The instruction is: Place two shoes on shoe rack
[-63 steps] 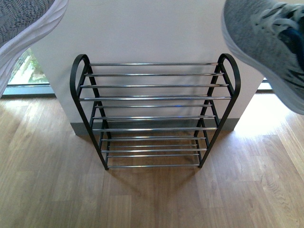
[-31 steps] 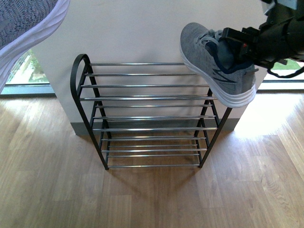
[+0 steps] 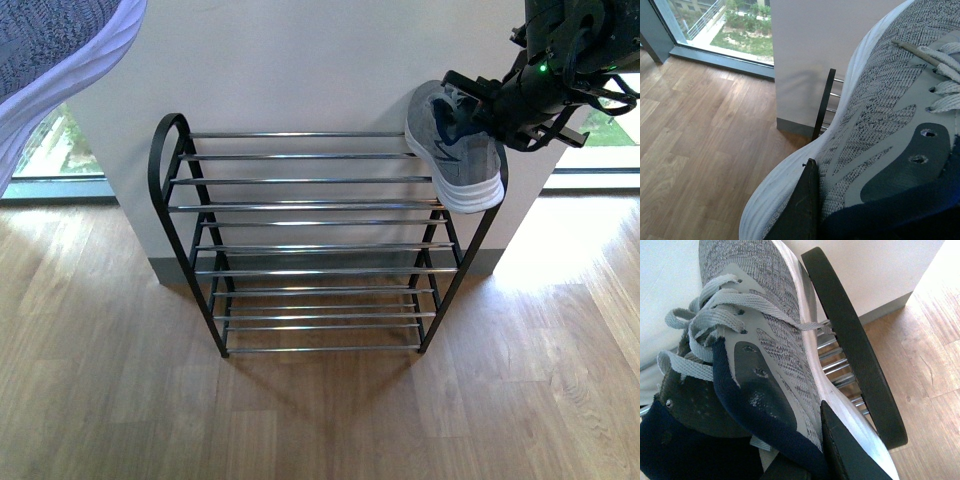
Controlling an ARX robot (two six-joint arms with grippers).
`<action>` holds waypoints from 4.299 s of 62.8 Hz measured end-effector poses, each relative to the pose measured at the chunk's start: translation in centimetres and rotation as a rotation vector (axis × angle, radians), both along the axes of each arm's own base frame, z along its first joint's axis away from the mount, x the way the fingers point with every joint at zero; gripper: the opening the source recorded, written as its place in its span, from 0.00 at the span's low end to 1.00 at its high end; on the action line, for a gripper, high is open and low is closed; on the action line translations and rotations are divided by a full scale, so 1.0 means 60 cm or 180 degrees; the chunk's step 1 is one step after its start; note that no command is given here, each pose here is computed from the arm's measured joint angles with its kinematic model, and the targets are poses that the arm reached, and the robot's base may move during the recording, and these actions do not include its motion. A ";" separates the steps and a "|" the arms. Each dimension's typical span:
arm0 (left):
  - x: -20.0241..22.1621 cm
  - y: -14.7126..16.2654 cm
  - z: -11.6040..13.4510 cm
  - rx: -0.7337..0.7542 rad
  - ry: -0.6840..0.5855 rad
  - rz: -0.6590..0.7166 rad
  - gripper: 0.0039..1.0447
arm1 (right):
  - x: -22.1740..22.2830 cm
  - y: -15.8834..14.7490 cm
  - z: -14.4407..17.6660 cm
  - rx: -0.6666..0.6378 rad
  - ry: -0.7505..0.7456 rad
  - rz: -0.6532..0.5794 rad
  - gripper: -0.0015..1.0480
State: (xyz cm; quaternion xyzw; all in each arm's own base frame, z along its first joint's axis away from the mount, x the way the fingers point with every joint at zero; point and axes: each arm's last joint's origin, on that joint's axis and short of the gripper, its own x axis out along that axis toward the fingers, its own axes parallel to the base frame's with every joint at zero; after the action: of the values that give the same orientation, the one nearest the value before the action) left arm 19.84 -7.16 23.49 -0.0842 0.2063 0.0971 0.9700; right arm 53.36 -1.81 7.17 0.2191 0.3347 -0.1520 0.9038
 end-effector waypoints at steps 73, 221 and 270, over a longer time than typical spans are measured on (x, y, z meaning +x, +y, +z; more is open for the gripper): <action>0.000 0.000 0.000 -0.0001 0.0000 0.0001 0.01 | -0.264 -0.041 0.167 -0.0036 -0.1156 0.1075 0.91; 0.000 0.000 0.000 0.0000 -0.0001 0.0003 0.01 | -0.702 0.030 0.169 -0.1441 -0.2268 0.0979 0.02; 0.000 0.000 0.000 0.0000 -0.0001 0.0003 0.01 | -0.728 0.030 0.163 -0.1446 -0.2249 0.0975 0.11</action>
State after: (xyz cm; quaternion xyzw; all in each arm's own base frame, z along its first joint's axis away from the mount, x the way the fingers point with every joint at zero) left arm 19.84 -7.16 23.49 -0.0843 0.2062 0.0975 0.9700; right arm 9.69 -0.04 16.98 0.0014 -0.0079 -0.0019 1.0000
